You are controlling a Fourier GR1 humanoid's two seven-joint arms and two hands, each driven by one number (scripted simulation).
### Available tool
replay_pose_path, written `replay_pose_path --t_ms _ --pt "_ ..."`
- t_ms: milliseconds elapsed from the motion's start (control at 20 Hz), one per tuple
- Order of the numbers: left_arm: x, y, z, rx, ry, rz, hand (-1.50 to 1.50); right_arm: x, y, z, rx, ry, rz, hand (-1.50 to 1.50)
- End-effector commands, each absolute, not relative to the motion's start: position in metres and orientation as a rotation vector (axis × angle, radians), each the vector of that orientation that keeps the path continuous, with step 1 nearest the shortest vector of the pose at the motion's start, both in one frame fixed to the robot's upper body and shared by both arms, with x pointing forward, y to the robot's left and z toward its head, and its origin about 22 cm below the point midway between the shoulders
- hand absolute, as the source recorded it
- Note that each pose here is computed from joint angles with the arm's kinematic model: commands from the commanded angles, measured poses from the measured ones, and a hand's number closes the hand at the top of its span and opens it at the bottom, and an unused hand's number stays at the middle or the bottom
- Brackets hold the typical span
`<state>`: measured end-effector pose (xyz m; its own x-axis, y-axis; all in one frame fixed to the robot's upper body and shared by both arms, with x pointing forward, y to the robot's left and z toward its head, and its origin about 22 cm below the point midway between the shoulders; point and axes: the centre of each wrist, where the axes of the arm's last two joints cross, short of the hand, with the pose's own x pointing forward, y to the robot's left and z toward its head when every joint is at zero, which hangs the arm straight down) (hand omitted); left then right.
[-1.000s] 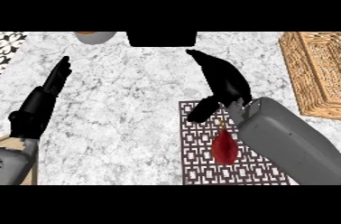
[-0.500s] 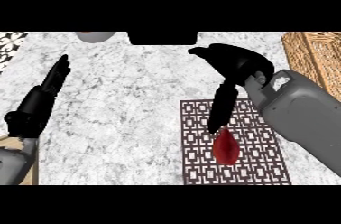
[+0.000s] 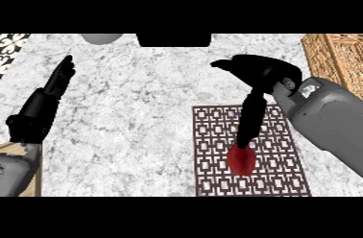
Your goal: Pick the pear from the placemat and place it in the basket
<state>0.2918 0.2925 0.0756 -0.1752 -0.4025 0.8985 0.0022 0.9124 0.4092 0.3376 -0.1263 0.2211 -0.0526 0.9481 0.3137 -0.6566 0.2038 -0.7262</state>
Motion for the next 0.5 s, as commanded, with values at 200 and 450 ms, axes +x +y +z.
replay_pose_path --t_ms 200,450 --pt "0.286 0.287 0.071 0.285 -1.711 -0.377 0.00 0.334 -0.113 0.181 -0.481 -0.666 1.453 -1.50" --pt "0.287 0.291 0.074 0.290 -1.721 -0.383 0.00 0.334 -0.121 0.151 -0.506 -0.594 1.473 -1.50"
